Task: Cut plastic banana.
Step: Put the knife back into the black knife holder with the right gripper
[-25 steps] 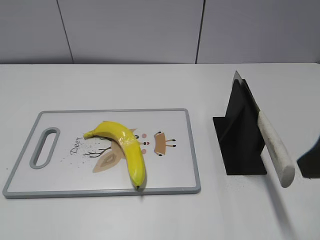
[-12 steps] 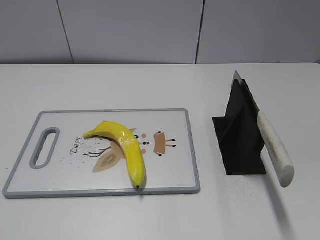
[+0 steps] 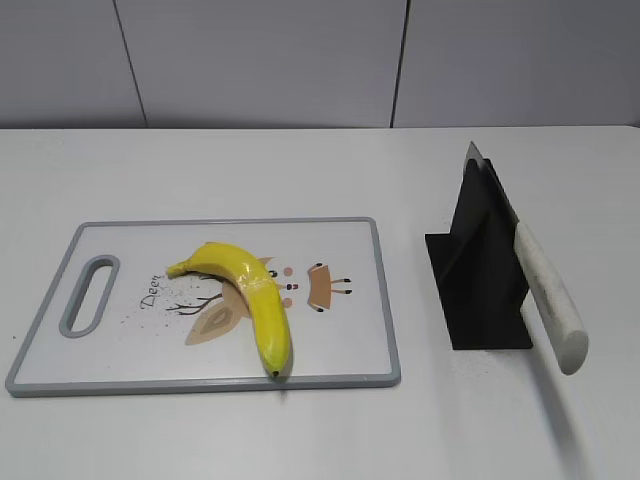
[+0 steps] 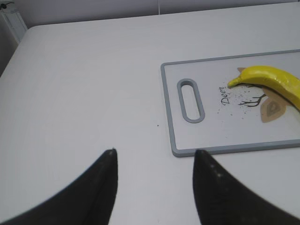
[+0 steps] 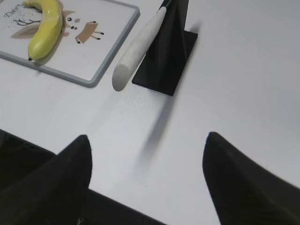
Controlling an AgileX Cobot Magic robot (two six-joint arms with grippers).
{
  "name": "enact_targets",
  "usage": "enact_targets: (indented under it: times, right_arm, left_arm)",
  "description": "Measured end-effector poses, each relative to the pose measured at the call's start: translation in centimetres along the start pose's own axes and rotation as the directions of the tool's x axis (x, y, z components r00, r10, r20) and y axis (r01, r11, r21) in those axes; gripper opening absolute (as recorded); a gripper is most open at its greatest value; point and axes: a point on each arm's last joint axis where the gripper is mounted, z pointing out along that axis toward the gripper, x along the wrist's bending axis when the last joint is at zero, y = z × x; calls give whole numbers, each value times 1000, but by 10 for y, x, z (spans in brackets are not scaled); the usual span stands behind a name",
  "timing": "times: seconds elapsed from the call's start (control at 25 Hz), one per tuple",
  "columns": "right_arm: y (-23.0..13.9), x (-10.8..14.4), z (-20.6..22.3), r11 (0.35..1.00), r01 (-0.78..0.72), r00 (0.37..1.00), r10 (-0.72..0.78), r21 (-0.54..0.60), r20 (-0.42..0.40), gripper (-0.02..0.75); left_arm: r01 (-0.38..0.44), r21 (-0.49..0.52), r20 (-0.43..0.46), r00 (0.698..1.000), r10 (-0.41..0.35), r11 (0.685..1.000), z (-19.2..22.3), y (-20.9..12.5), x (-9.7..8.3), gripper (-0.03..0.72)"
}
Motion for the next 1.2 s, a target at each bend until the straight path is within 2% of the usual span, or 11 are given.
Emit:
enact_targets:
  times: [0.2,0.56,0.72,0.96,1.2]
  right_arm:
    - [-7,1,-12,996,11,1000,-12,-87,-2,552]
    - [-8,1,-13,995,3,1000,-2,-96,9,505]
    - [-7,2,-12,993,-48,993,59,-107,107,496]
    - [-6,2,-10,981,-134,945,169,-140,280,496]
    - [-6,3,-9,979,-144,937,182,-145,299,496]
  left_arm:
    - [0,0,0,1000,0,1000,0,0,0,482]
    - [0,0,1,1000,0,1000,0,0,0,470]
    - [0,0,1,1000,0,1000,0,0,0,462]
    - [0,0,1,1000,0,1000,0,0,0,454]
    - [0,0,1,1000,0,1000,0,0,0,439]
